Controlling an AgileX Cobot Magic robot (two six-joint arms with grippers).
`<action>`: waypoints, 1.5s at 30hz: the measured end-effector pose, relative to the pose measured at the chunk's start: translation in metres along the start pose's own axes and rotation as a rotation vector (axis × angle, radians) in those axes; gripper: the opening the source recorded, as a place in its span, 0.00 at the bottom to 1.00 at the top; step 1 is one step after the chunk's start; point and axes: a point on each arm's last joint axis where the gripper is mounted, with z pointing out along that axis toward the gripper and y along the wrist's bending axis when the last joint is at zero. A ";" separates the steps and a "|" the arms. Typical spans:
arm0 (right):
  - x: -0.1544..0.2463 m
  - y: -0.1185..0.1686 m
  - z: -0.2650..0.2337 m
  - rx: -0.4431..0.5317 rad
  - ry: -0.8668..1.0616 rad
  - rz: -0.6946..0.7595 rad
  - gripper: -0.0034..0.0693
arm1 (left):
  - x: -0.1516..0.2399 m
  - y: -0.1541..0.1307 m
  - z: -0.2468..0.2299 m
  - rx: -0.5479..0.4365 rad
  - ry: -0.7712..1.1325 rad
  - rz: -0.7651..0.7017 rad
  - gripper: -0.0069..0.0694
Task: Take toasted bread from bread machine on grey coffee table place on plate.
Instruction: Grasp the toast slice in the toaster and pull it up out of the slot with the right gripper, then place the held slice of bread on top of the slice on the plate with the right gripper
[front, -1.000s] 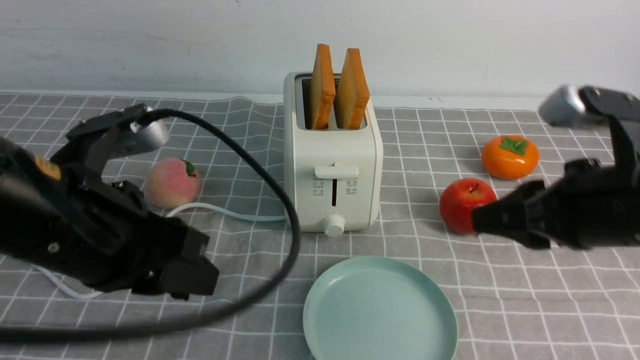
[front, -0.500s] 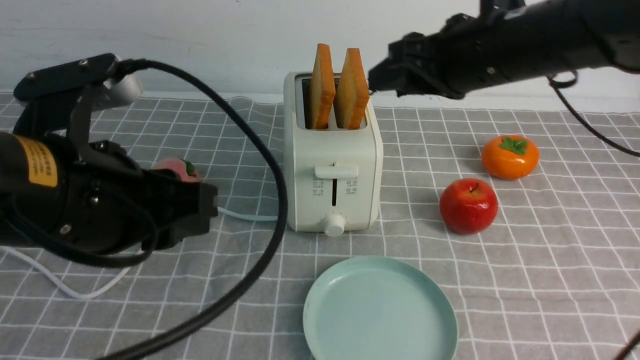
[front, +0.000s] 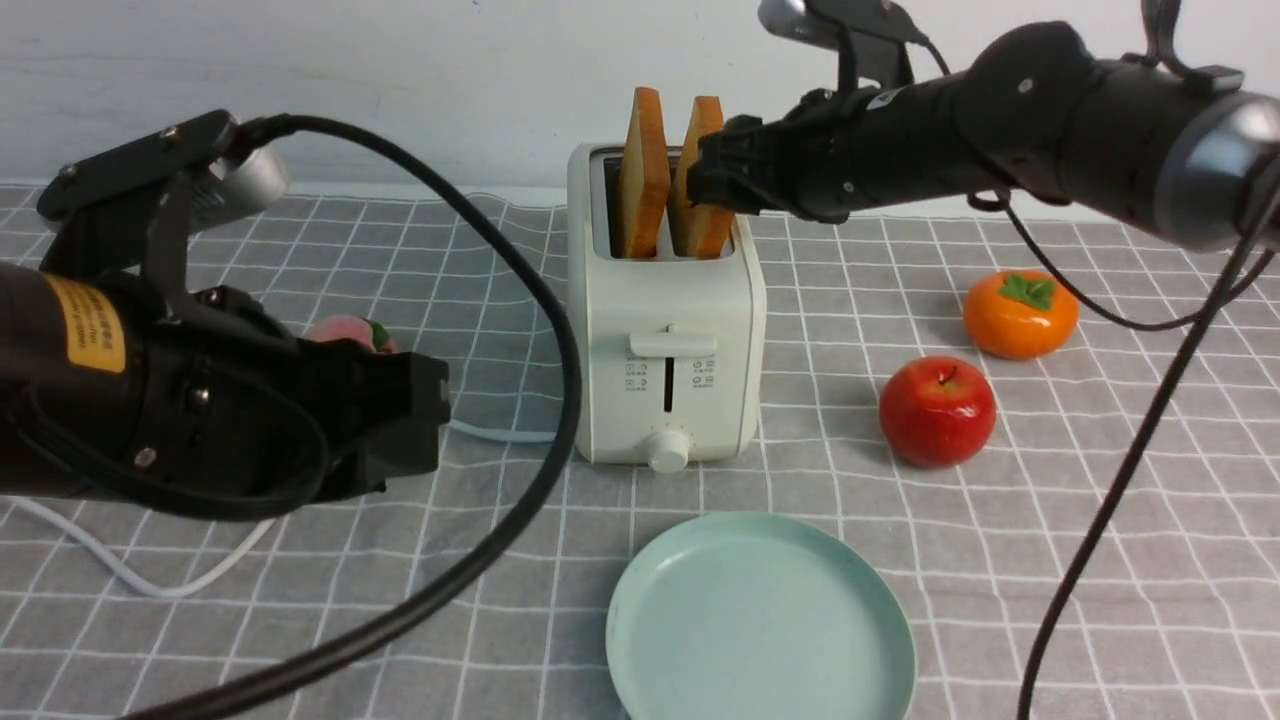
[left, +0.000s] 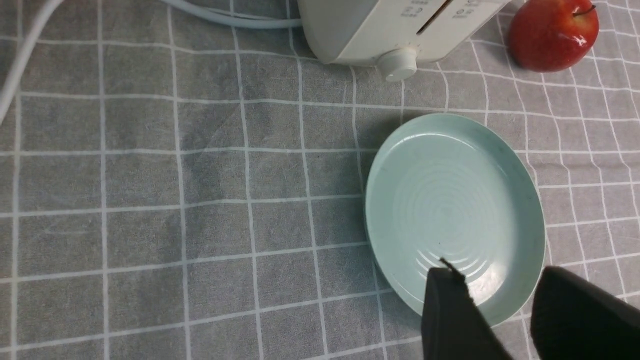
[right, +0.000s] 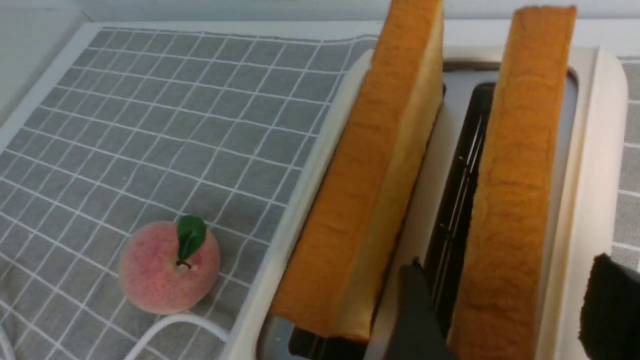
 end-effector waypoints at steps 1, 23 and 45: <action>0.001 -0.001 0.002 0.002 0.001 0.003 0.54 | 0.000 0.000 0.000 -0.001 0.002 0.000 0.40; -0.073 0.074 -0.192 -0.077 -0.215 -0.367 0.17 | -0.002 -0.001 0.000 0.013 -0.025 -0.001 0.40; 0.129 0.012 -0.095 -0.230 0.581 0.251 0.17 | -0.003 -0.001 0.020 0.004 0.017 -0.030 0.40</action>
